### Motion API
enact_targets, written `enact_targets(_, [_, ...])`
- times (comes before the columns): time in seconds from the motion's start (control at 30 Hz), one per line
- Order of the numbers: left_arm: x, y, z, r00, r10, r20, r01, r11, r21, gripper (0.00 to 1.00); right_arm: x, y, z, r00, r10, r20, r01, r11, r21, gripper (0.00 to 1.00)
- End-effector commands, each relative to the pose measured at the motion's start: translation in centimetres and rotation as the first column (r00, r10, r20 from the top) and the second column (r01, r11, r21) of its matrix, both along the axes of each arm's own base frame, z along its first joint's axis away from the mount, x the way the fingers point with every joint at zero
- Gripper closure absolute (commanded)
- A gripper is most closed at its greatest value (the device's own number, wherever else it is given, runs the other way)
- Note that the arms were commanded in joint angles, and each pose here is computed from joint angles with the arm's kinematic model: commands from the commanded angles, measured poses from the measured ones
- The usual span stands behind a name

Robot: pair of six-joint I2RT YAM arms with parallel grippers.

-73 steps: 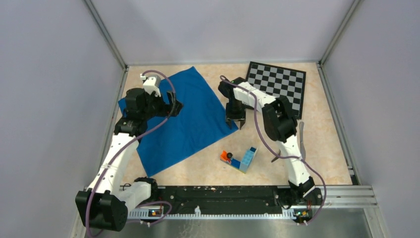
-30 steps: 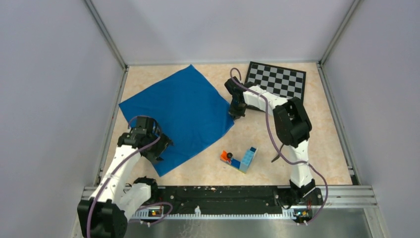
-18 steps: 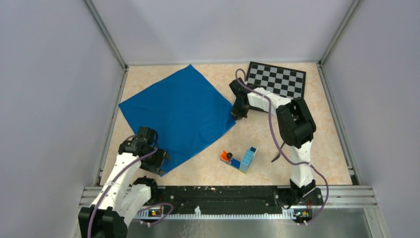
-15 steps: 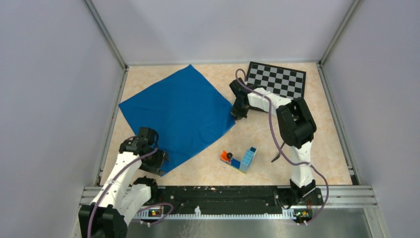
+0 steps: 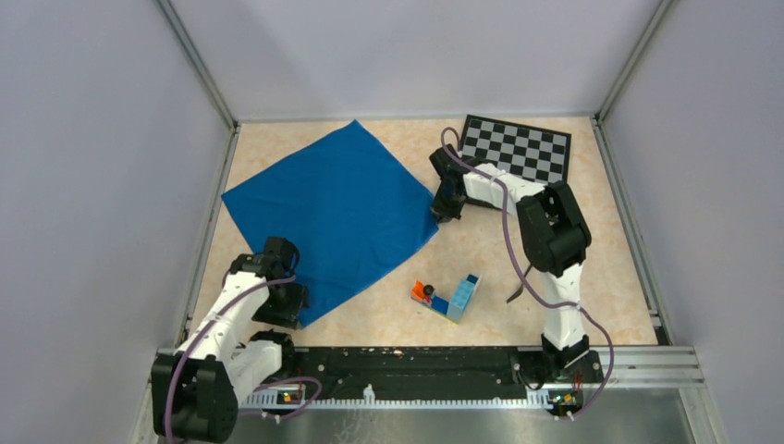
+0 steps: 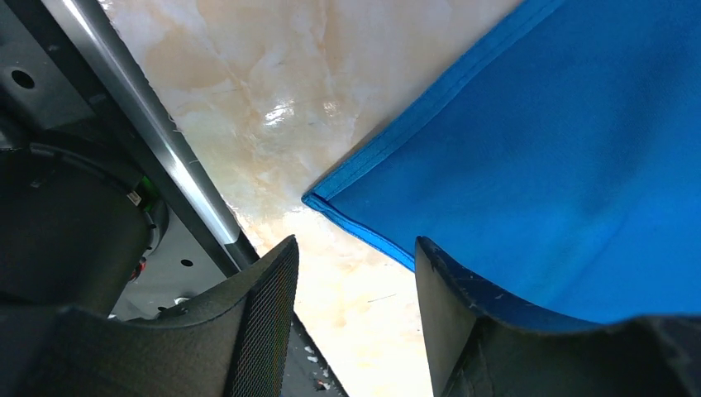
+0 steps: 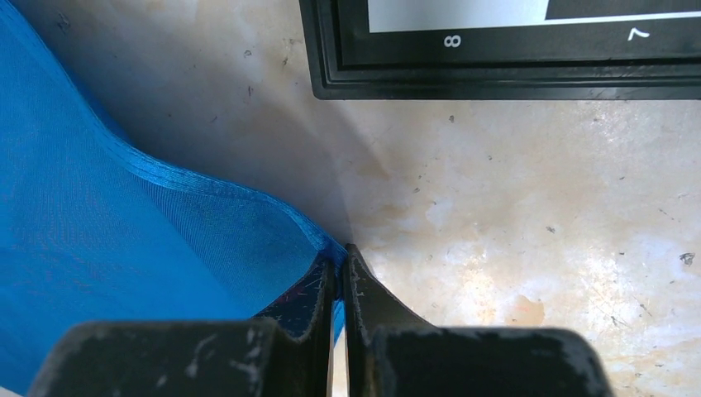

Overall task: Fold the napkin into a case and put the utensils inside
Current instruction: Pick up the flattened napkin from the center of the board.

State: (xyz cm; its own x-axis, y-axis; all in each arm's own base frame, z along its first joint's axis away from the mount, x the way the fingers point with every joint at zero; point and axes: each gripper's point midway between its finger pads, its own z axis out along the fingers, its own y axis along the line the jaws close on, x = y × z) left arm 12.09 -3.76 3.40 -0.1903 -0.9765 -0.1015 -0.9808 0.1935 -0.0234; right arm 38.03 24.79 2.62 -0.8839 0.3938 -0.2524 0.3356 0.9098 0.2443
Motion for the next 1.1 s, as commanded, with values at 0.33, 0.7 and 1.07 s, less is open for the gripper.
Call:
enact_targets(0.33, [0.8, 0.3, -0.3, 0.983, 0.18, 0.037, -0.18, 0.984, 0.006, 0.42, 1.0, 0.7, 3.1, 0.998, -0.018, 0.062, 0.014, 0.997, 0.07, 1.0])
enact_targets(0.7, [3.1, 0.8, -2.3, 0.973, 0.153, 0.173, -0.158, 0.987, 0.016, 0.4, 1.3, 0.1, 2.8, 0.999, -0.038, 0.029, 0.035, 0.994, 0.108, 1.0])
enact_targets(1.07, [8.8, 1.6, -3.6, 0.99, -0.001, 0.141, -0.013, 0.995, 0.097, 0.33, 0.0, -1.5, 2.3, 0.995, -0.085, 0.042, 0.08, 0.99, 0.114, 1.0])
